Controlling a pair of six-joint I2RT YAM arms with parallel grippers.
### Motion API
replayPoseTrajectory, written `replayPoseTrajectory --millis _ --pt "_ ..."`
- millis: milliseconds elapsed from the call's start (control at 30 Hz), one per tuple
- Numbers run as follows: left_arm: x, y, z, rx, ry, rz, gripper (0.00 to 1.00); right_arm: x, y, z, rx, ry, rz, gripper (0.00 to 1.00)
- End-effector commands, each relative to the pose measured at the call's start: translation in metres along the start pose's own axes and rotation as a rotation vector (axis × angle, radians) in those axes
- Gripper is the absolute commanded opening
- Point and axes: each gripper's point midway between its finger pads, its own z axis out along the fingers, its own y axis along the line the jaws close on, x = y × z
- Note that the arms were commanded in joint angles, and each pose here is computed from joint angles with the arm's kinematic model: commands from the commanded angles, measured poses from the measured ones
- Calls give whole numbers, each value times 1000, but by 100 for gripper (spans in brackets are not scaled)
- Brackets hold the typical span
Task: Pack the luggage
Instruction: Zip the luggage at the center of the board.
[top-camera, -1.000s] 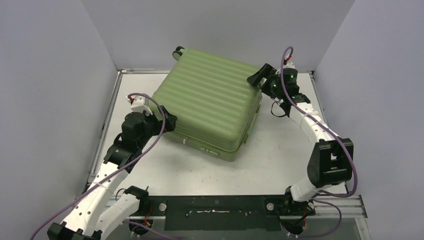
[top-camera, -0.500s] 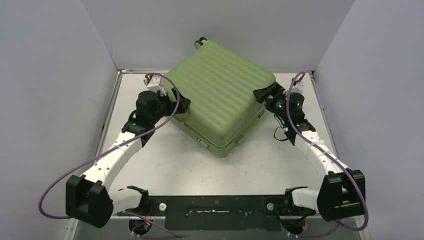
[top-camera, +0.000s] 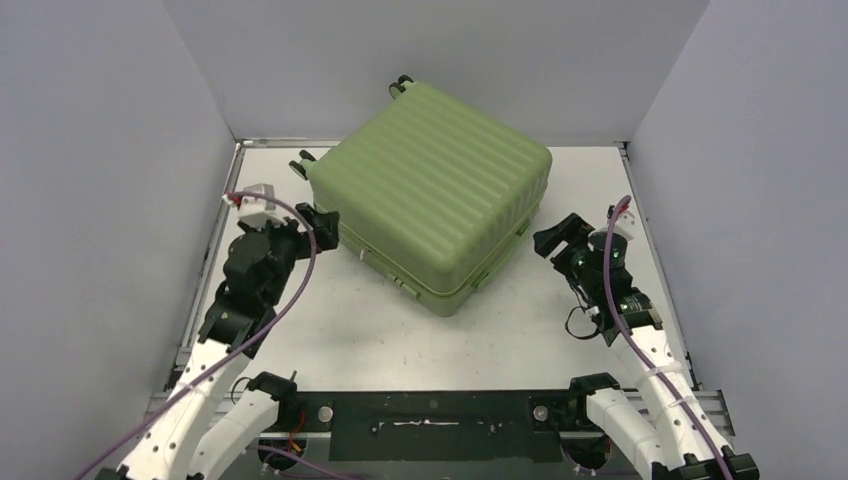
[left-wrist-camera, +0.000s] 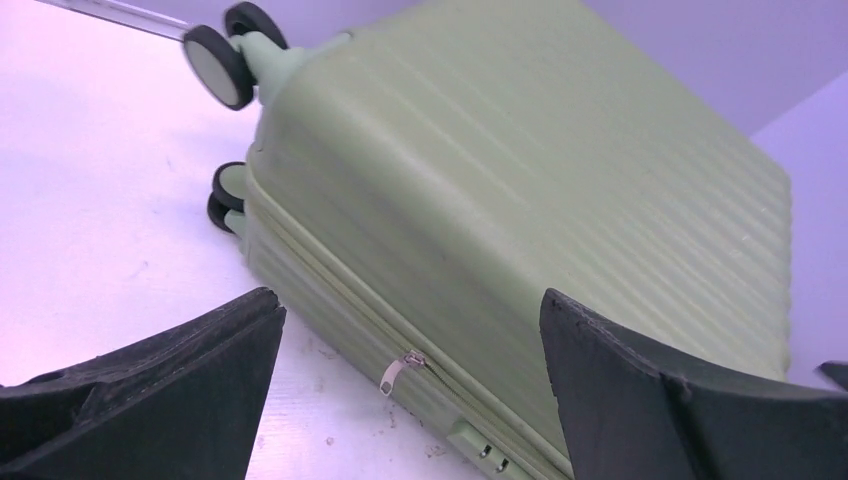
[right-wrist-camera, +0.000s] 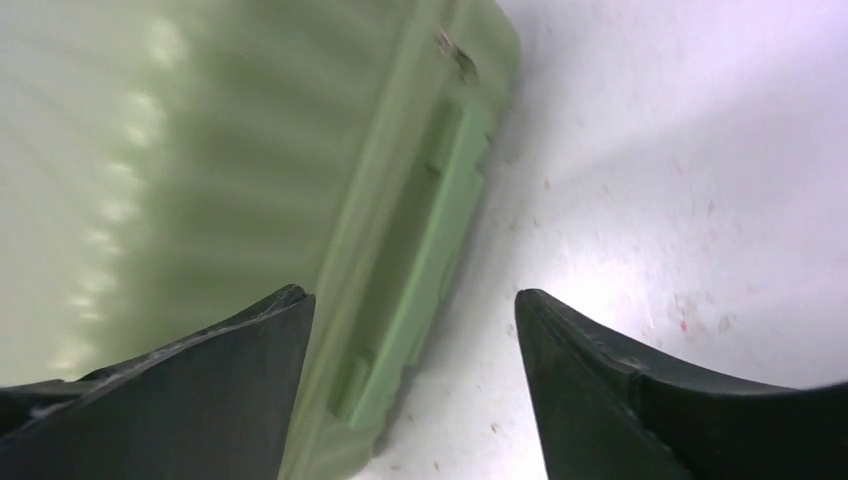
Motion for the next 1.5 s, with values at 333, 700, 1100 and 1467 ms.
replayPoseTrajectory --millis 333,700,1100,1467 --pt "71 14 -27 67 108 -61 97 66 -12 55 18 199 71 70" --pt "93 -4 -15 206 191 63 96 88 -12 99 24 239 140 65" --pt "118 -12 7 311 222 179 80 130 -21 103 26 362 113 23" --pt "137 -6 15 329 201 337 71 132 -17 87 -9 392 79 11"
